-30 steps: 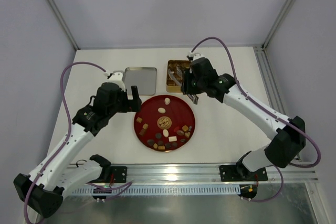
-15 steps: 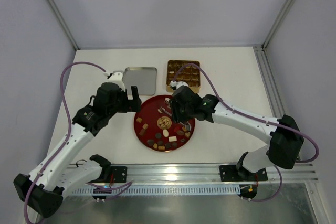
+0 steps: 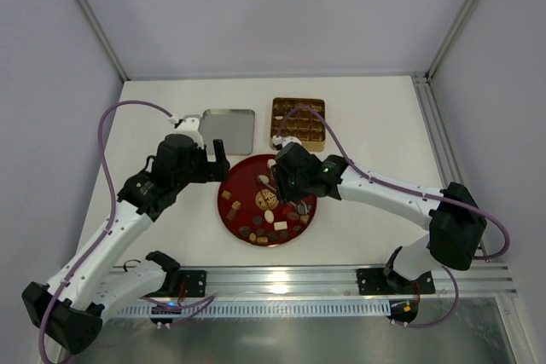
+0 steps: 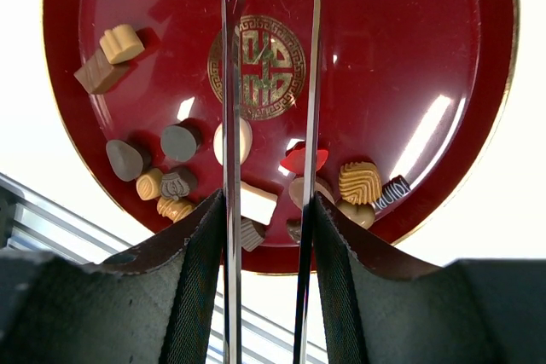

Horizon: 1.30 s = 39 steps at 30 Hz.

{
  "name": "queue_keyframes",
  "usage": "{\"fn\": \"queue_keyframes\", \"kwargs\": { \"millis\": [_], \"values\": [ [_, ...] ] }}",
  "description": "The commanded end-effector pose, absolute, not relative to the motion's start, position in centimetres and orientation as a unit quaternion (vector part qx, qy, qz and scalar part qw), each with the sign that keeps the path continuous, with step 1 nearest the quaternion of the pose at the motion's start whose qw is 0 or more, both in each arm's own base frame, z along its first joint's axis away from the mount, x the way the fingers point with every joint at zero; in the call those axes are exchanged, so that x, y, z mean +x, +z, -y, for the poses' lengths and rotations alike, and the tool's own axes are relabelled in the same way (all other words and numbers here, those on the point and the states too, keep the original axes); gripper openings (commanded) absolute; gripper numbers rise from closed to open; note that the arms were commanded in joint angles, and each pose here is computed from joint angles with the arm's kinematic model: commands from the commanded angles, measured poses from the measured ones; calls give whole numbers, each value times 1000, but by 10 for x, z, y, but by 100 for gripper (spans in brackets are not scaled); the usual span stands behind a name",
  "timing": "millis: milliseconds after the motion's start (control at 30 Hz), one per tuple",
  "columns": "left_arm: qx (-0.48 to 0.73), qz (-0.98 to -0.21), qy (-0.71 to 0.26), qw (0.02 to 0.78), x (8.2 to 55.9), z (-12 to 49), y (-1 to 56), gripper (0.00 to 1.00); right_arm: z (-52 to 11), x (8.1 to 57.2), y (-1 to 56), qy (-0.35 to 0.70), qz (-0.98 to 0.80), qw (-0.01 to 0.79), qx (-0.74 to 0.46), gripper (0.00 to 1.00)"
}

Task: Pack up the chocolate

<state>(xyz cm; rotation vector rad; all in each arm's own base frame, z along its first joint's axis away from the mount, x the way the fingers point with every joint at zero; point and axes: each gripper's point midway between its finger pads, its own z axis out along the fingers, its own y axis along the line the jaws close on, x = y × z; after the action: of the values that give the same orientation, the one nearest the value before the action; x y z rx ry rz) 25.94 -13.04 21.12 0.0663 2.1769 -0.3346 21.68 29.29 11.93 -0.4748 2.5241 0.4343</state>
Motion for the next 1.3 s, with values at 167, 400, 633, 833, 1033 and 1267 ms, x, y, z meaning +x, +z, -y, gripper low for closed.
{"fn": "queue_keyframes", "kwargs": {
  "millis": [167,400,633,833,1033,1267],
  "values": [
    [30,-873,-144,465,263,134,219,100,-304,219,121,169,-929,272,-183,45],
    [29,-873,-144,466,263,134,220,100,-303,220,124,167,-929,276,-181,38],
    [29,-872,-144,466,263,134,220,100,-302,222,134,168,-926,286,-178,36],
    [29,-872,-144,467,263,134,220,100,-297,226,150,164,-922,304,-173,36],
    [29,-872,-144,466,263,134,220,100,-294,226,156,164,-921,310,-170,36],
    [29,-873,-143,466,263,134,219,100,-291,226,162,164,-920,316,-167,36]
  ]
}}
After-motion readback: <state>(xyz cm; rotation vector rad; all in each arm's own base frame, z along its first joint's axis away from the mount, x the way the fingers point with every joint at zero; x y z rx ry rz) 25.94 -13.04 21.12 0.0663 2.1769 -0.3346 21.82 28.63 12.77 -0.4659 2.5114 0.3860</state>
